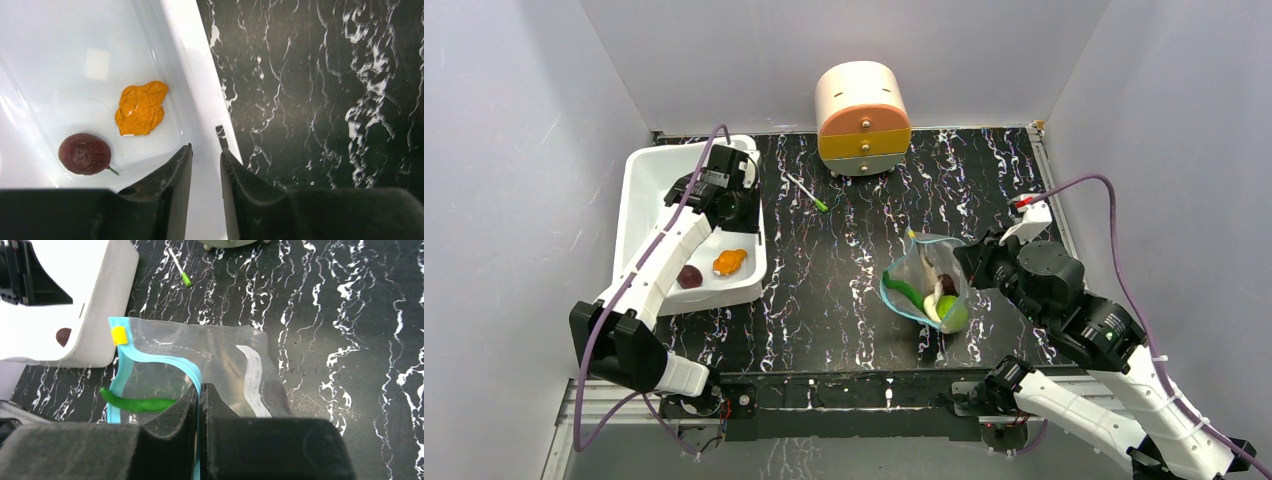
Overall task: Place the food in the zip-top bag and seal the zipper
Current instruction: Adjust the bin at the center of the board.
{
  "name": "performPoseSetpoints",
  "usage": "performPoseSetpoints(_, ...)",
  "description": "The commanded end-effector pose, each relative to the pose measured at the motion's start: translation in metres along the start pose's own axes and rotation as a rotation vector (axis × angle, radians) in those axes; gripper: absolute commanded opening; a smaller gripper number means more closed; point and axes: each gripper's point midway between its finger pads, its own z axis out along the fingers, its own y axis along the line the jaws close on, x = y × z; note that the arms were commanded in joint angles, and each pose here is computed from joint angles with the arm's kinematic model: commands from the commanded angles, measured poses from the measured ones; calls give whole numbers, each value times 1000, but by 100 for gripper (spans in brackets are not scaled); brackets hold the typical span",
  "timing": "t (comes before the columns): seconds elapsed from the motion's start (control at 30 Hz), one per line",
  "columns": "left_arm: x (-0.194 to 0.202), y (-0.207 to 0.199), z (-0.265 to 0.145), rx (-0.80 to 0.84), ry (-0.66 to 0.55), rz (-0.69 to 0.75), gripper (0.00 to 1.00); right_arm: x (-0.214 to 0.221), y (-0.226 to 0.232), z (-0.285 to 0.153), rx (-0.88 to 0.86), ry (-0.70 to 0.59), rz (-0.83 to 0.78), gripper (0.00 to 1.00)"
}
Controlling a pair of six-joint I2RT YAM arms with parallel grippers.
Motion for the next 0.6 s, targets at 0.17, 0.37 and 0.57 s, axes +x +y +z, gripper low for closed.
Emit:
performPoseSetpoints(0.17, -16, -5, -11, 0, -69, -100, 47, -46, 10, -7, -20, -153, 40, 0)
performPoseSetpoints(0.37, -28, -7, 19, -15, -79, -130, 61, -46, 28, 2, -86, -107, -44, 0)
performPoseSetpoints(0.57, -39, -17, 39, 32, -80, -60, 48, -59, 43, 11, -138, -122, -137, 0)
